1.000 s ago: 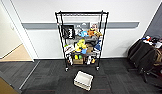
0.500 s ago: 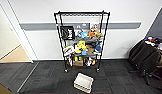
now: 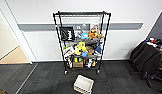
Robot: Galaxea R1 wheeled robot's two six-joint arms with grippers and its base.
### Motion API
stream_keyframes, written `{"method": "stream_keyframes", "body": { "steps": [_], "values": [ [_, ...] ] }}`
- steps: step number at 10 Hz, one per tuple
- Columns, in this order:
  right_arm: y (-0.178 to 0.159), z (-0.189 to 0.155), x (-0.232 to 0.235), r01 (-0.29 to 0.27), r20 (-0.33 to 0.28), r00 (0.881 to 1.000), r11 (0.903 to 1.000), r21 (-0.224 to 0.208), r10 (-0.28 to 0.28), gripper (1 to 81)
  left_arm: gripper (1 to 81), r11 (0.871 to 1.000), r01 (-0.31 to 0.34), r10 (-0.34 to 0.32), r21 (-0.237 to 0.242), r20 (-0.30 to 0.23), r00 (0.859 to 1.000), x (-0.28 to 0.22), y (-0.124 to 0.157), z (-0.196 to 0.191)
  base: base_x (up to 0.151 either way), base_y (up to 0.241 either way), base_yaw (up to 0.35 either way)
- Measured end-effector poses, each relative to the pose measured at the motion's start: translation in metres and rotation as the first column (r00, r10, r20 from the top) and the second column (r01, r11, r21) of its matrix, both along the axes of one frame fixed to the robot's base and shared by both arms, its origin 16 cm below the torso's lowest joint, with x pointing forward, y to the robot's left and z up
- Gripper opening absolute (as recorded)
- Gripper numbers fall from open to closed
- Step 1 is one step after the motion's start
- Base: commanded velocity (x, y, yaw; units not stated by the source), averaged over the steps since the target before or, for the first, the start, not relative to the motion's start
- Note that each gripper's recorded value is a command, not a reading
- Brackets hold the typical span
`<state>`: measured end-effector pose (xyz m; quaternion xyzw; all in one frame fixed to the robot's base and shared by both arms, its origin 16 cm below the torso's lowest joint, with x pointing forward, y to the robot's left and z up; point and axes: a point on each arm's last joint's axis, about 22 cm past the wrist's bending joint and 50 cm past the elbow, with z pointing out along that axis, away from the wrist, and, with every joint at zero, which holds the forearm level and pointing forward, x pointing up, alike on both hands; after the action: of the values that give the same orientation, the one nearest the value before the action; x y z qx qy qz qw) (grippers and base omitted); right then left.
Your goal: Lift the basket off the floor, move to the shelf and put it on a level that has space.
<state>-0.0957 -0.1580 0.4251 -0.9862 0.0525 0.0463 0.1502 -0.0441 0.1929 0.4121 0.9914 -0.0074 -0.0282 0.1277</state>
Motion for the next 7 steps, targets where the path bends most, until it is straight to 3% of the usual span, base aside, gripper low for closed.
{"method": "stream_keyframes", "body": {
  "steps": [7],
  "values": [
    [0.0004, 0.0, -0.0001, 0.0, 0.0, 1.0, 1.0, 0.0, 0.0, 81.1, 81.1, 1.0, 0.0, 0.0, 0.0, -0.008, 1.0, -0.0082, 0.0002, 0.0012, 0.1, 0.0, 0.0]
  ]
}}
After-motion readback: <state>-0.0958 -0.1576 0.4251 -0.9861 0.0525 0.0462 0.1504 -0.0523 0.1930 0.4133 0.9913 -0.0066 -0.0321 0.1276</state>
